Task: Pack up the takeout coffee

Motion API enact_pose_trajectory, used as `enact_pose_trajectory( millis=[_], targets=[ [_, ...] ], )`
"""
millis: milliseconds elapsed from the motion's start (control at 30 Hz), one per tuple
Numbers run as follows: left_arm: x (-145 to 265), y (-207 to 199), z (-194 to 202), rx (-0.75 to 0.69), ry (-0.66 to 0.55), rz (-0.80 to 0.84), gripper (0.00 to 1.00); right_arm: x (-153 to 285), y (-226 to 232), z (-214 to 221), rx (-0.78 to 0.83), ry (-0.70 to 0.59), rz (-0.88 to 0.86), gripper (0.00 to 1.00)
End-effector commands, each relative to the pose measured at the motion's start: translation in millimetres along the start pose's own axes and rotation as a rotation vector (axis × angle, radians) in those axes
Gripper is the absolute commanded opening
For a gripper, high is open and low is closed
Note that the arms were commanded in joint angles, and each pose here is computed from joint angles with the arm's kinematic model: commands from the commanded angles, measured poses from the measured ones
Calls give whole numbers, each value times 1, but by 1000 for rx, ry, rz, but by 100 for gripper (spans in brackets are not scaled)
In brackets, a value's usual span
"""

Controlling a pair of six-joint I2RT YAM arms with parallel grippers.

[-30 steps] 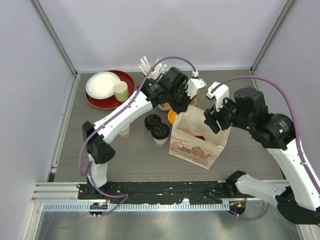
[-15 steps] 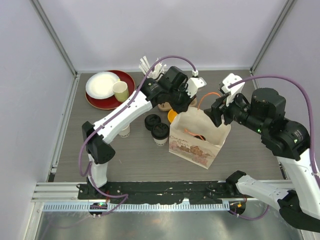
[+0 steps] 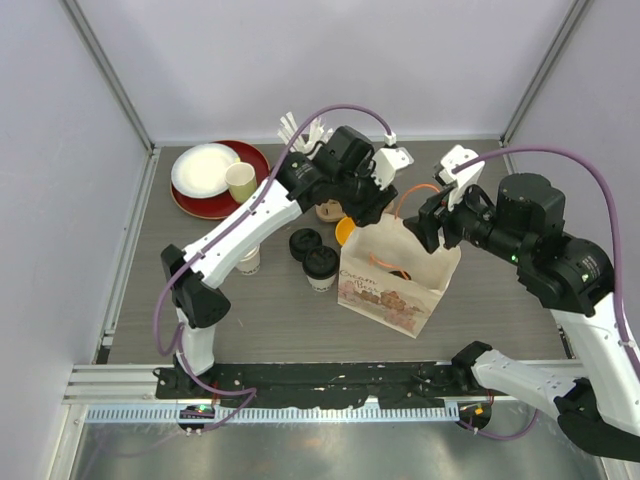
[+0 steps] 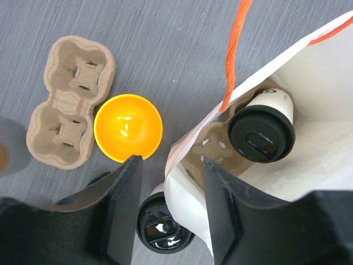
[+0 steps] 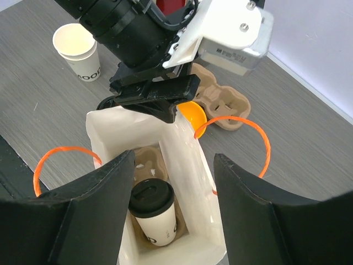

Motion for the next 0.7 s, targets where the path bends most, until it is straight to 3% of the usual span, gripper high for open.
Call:
enact_pose_trajectory(
  millis=[0,67,267,667],
  targets=[
    [25,-5,-17,-29,-81,-14,55,-8,-2,-11,-24,-74,-4,64],
    [29,-6,-19,-31,-93,-15,65,-11,-1,-12,-32,-78,-17,64],
    [51,-8,-25,-31,-131,-25,82,-17,-1,-15,-47,-102,-23,64],
    [102,-7,-31,-2,-210,-60,94,-33,-4,-38,-90,-192,-48,65]
  ],
)
Point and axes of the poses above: each gripper's point midway between its finger pads, its own x axis back along the fingers, its own y axis along the line the jaws close on, z = x × y, the point moved 10 cm from there along x, back along the fingers, and after that the axes turned 10 degrees about x, right-handed, at the moved point
